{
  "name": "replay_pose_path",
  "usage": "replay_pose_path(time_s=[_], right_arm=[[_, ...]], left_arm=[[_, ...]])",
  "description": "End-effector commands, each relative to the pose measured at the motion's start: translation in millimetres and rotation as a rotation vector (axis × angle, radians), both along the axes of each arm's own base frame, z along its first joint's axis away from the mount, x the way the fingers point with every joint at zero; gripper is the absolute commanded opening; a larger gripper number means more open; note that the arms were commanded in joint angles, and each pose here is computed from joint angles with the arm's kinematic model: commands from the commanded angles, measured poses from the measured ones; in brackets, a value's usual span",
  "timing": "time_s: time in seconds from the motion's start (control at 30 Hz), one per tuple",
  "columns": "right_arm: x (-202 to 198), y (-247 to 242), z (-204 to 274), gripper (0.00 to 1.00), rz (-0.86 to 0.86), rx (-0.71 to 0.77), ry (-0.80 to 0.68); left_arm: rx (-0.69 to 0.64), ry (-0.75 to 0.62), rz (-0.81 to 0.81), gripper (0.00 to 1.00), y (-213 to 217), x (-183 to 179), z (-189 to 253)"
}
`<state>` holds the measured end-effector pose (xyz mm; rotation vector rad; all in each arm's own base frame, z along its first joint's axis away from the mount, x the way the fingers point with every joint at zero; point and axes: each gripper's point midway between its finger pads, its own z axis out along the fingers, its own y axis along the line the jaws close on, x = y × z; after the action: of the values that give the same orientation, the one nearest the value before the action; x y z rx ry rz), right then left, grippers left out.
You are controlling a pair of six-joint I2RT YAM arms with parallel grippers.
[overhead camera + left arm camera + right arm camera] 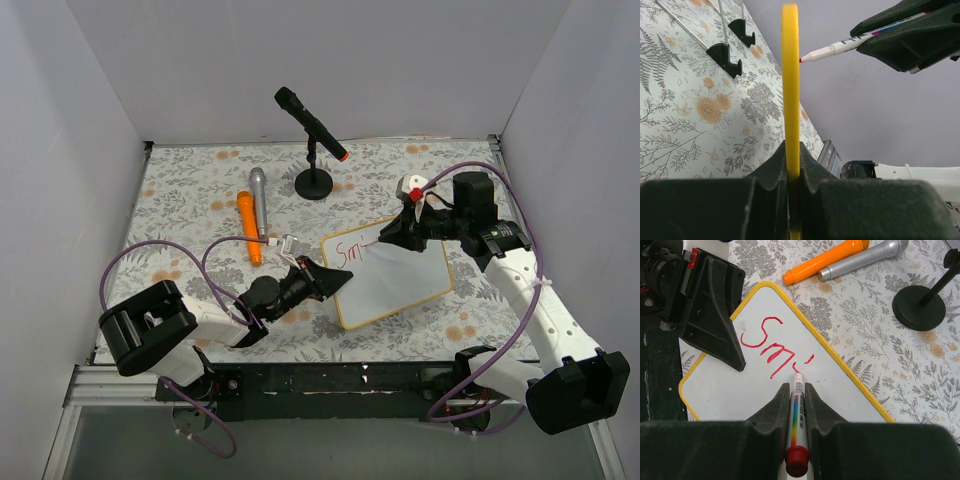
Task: Write a sentence on the whiteboard
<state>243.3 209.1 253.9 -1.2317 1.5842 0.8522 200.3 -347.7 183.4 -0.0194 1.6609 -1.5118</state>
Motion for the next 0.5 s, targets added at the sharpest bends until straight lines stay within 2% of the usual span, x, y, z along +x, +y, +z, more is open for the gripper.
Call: replay_pose_path(time_s=[0.0,0.3,0.47], right_arm=[[-4.2,0.1,4.7,0.01,0.03,0.001,-0.014],[-20.0,-1.8,-6.7,0.01,0.086,-0.022,0.02],[-18.2,-5.0,-8.7,0.01,0.062,-0.041,0.014]], left_arm=[[-0.473,-0.303,-0.021,0.0,29.5,-24.2,142.4],[-0.473,-0.303,-0.024,0.0,28.2,-24.4,142.0],[-0.473,-0.302,-0.026,0.0,27.6,-24.4,141.7]])
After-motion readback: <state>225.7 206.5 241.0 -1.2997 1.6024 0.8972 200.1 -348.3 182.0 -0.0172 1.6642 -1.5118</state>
